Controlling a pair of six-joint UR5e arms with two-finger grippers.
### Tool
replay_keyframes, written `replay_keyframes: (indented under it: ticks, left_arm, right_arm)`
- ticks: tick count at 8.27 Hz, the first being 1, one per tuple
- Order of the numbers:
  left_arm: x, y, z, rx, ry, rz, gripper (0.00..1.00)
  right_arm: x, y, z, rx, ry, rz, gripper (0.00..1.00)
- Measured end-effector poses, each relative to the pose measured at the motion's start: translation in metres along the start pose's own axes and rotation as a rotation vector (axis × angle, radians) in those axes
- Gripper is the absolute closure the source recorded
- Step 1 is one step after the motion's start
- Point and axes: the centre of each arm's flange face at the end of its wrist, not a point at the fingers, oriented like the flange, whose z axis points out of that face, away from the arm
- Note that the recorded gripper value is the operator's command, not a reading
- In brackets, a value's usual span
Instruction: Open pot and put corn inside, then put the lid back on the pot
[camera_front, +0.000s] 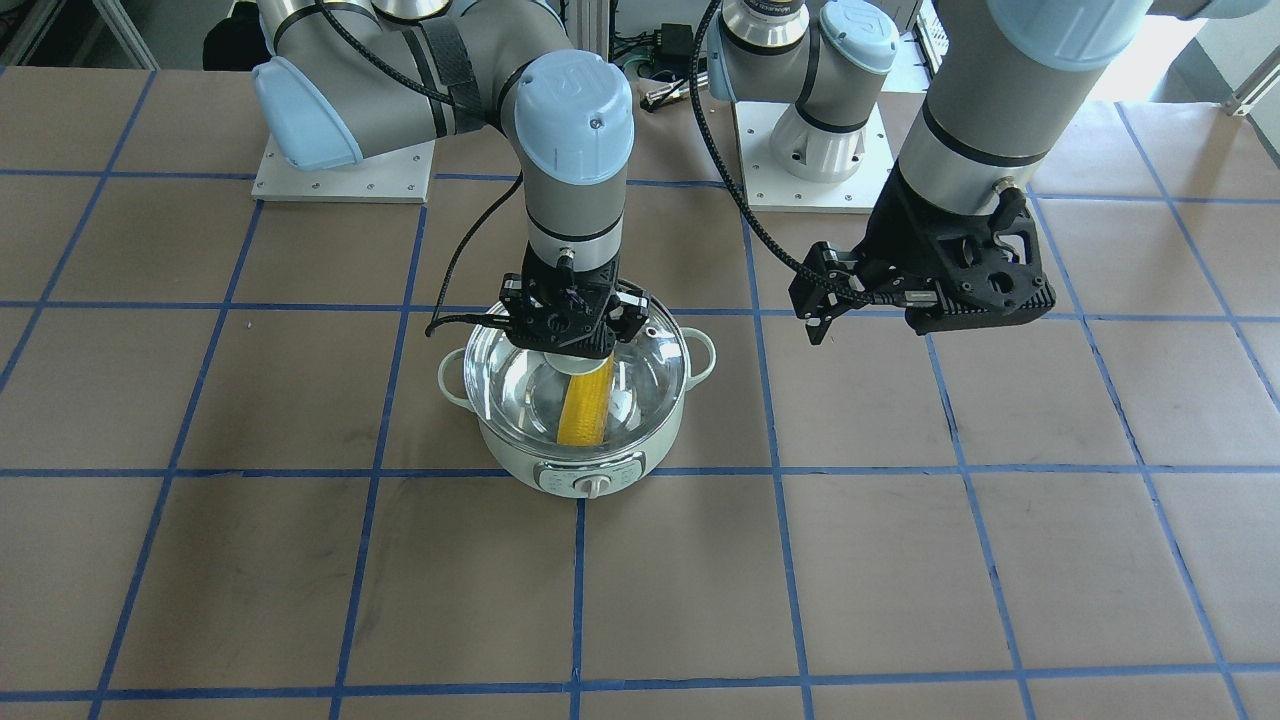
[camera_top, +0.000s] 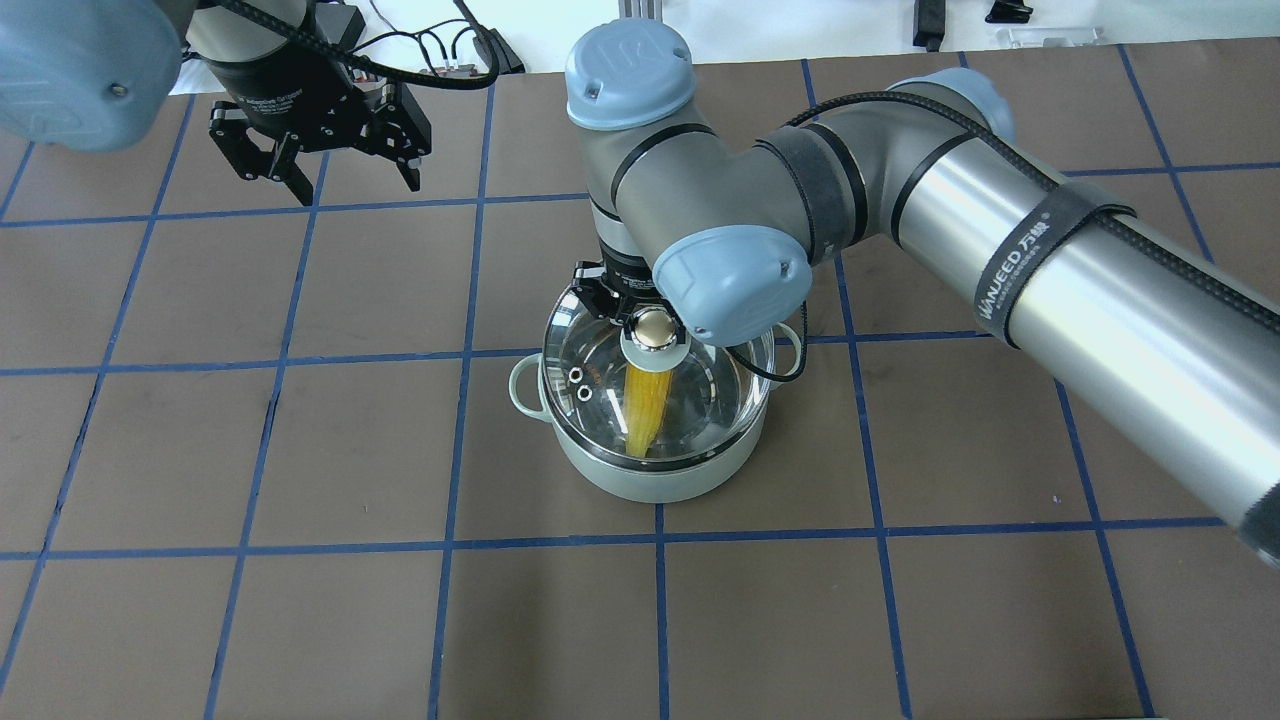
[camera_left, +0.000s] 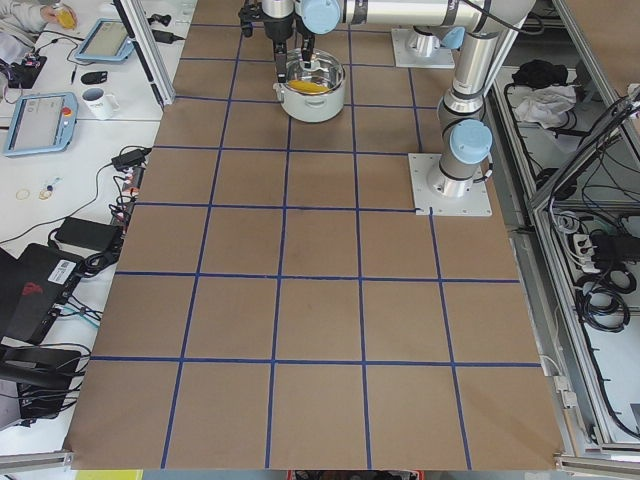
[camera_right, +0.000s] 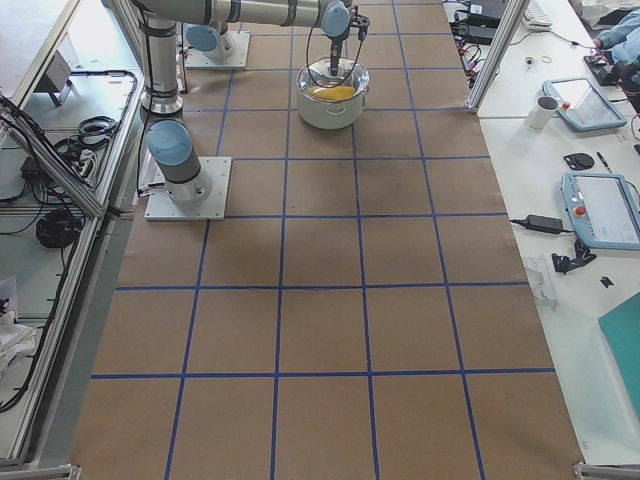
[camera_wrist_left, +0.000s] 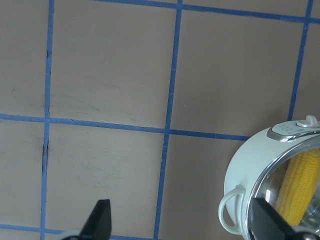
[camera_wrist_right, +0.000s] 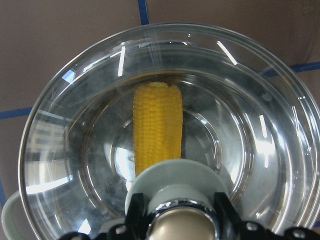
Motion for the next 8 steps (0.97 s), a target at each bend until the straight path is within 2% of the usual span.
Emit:
replay_keyframes:
  ticks: [5, 8]
  left_arm:
    - [-0.0003, -0.0005, 0.0014, -0.001, -0.004, -0.003, 0.0]
    - [-0.0056, -0.0007, 0.0001, 0.011, -0.068, 0.001, 0.0]
  right_arm:
    - [0.0001, 0.0009, -0.004, -0.002, -0.004, -0.001, 0.74]
    - [0.0008, 0.0025, -0.003, -0.018, 0.003, -0.003, 0.74]
